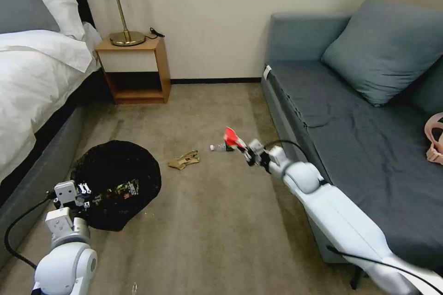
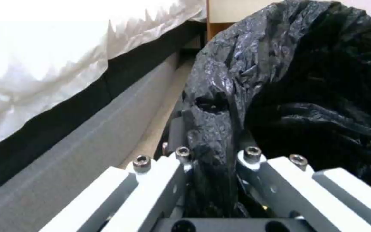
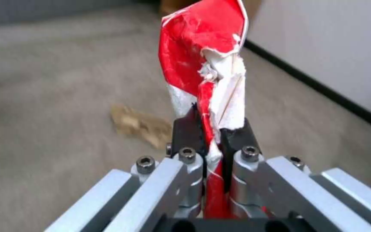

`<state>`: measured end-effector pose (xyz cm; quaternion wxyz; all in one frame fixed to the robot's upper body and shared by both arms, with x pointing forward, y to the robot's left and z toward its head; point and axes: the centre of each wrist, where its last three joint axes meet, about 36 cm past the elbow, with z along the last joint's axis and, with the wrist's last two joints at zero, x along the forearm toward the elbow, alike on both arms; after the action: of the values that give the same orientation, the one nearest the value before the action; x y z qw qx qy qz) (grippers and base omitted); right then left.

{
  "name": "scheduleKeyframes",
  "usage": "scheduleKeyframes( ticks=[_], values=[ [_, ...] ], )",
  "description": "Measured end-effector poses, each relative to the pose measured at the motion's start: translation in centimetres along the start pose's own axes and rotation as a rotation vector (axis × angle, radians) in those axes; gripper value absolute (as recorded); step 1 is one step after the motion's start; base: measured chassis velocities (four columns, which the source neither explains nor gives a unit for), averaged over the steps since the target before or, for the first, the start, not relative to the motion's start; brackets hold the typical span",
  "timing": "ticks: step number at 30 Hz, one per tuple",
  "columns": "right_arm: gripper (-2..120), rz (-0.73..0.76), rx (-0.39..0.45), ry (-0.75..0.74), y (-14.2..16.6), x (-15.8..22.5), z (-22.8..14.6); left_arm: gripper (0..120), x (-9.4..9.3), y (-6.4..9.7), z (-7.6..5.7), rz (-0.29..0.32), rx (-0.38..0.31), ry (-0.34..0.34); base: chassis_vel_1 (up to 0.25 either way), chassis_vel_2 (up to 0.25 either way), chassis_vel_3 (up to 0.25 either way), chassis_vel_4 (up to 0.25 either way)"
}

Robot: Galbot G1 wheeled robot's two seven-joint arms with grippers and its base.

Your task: Pick up the trash bin, then pick up the garbage on the floor and place it into the trash bin.

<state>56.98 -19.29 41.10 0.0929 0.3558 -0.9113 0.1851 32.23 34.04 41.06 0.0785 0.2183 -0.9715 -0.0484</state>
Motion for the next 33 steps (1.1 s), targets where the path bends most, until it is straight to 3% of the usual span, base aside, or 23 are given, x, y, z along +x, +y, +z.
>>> scheduleKeyframes(
  ticks=[3,5,6,12,13,21,33],
  values=[
    [4,-0.064,-0.006,-0.056,1.8,-3.0,-3.5,4,-0.2,0.0,0.4,-0.004,-0.001,0.005,0.0,0.0,0.0,0.0],
    [4,-0.066,-0.007,-0.057,1.8,-3.1,-3.6,4,-0.2,0.0,0.4,-0.004,-0.001,0.005,0.0,0.0,0.0,0.0],
    [4,-0.113,-0.011,-0.09,3.2,-4.6,-5.8,4,-0.4,0.0,0.5,-0.007,0.001,0.003,0.0,0.0,0.0,0.0],
    [4,-0.2,0.013,-0.16,5.3,-6.5,-10.6,4,-0.8,0.1,0.8,-0.014,0.002,0.003,0.0,0.0,0.0,0.0],
    [4,-0.255,0.026,-0.204,7.1,-7.8,-13.7,4,-1.1,0.0,0.9,-0.018,0.004,0.004,0.0,0.0,0.0,0.0],
    [4,-0.357,0.054,-0.23,11.7,-10.2,-16.1,4,-1.4,-0.1,0.9,-0.019,0.013,0.005,0.0,0.0,0.0,0.0],
    [4,-0.475,0.057,-0.213,19.3,-12.5,-15.8,4,-1.6,0.5,0.7,-0.024,0.034,0.002,0.0,0.0,0.0,0.0]
  ],
)
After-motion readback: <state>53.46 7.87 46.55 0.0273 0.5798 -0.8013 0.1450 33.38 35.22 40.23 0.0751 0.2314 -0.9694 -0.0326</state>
